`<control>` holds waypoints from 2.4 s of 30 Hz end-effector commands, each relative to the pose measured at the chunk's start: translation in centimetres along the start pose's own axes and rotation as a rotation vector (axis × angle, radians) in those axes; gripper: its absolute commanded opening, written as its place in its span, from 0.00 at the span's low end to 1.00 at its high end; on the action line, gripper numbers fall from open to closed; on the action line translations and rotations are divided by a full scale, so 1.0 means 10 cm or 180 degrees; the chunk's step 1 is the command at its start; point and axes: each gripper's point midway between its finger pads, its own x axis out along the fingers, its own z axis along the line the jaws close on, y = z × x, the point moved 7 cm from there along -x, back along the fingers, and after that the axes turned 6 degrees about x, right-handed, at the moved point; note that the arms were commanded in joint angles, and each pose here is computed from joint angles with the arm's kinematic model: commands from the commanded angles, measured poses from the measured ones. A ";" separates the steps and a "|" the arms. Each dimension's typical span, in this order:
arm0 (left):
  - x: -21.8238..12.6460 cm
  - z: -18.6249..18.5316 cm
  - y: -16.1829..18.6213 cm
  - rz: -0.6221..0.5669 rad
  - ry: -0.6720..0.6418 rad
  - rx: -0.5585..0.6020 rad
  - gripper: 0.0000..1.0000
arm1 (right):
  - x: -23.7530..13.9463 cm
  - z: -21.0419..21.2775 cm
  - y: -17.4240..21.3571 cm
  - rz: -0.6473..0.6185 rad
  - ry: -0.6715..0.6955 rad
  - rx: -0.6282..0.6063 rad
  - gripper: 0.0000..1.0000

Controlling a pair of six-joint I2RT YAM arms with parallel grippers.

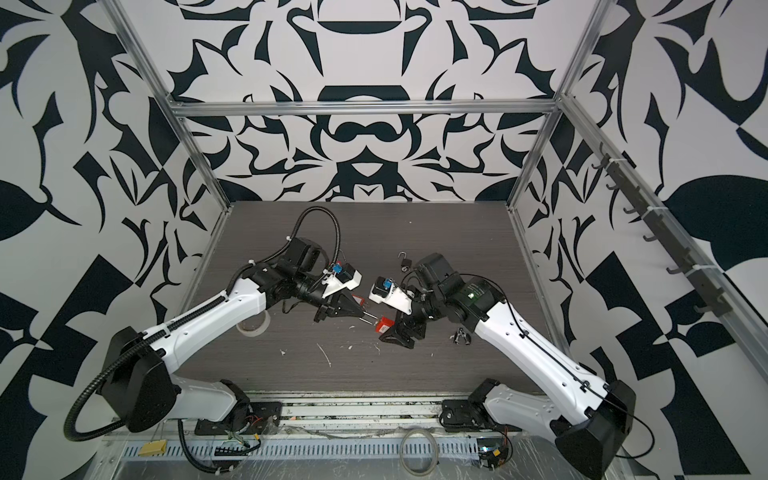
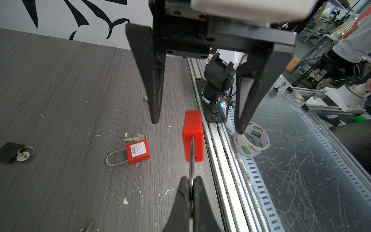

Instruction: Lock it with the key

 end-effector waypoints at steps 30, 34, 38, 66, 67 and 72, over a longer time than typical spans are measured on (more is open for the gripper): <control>-0.04 -0.24 -0.07 -0.0121 0.0006 0.0249 0.00 | 0.12 -0.02 0.02 0.0005 -0.0152 -0.0108 0.22; -0.09 -0.29 -0.07 -0.0038 -0.0135 0.0331 0.19 | 0.12 -0.02 -0.02 -0.0056 -0.0189 -0.0134 0.20; -0.10 -0.31 0.01 0.0097 -0.0227 0.0321 0.32 | 0.12 -0.02 -0.04 -0.0081 -0.0188 -0.0146 0.21; -0.01 -0.23 0.07 0.0062 -0.0015 0.0087 0.00 | 0.13 -0.08 -0.17 -0.0186 -0.0106 -0.0314 0.21; -0.01 -0.23 0.07 0.0040 -0.0002 0.0063 0.00 | 0.13 -0.09 -0.19 -0.0203 -0.0074 -0.0360 0.21; 0.02 -0.20 0.03 -0.0072 0.0077 -0.0039 0.00 | 0.08 -0.12 -0.29 -0.0277 0.0047 -0.0616 0.22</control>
